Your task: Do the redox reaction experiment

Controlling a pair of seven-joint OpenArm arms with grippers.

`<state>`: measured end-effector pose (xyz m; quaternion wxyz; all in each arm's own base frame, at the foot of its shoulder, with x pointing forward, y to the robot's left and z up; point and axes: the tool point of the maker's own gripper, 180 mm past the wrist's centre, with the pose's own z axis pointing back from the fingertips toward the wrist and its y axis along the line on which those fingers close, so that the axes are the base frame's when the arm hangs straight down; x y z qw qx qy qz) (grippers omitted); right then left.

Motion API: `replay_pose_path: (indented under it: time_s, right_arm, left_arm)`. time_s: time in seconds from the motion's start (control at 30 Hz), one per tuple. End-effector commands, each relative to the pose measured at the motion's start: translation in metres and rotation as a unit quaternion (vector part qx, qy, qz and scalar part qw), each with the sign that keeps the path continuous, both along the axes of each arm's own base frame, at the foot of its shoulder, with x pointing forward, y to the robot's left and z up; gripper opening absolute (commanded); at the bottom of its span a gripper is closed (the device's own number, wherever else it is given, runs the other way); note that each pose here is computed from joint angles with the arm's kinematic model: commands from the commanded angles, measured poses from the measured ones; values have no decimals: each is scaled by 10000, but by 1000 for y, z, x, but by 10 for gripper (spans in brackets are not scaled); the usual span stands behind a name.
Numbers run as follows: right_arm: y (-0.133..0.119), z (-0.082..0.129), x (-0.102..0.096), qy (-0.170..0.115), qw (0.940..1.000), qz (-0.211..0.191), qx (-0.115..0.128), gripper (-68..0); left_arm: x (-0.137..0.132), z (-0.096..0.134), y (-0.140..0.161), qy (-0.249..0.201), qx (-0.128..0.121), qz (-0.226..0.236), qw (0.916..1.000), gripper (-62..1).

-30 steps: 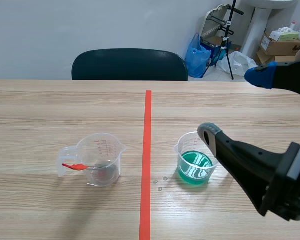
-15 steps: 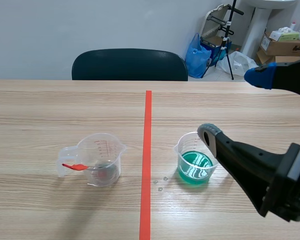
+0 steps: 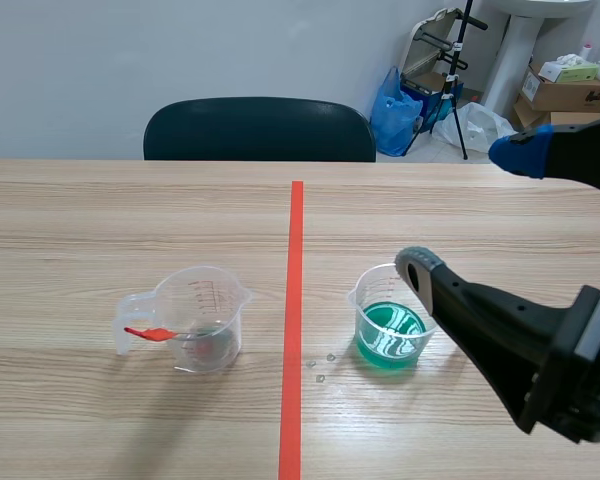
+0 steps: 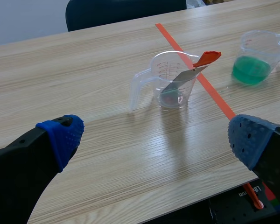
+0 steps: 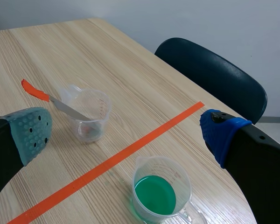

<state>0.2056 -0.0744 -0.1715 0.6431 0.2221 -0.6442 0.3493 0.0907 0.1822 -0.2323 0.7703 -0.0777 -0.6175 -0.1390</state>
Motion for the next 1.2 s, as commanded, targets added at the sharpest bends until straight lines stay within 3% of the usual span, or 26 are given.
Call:
replay_pose_path:
  time_s: [0.0, 1.17]
  right_arm:
    - [3, 11, 1, -142, 9998, 30, 118, 4]
    - [2, 2, 2, 18, 10000, -9, -57, 4]
  left_arm:
    - [2, 8, -2, -114, -35, -45, 9999, 14]
    - [2, 8, -2, -117, -38, -46, 9999, 14]
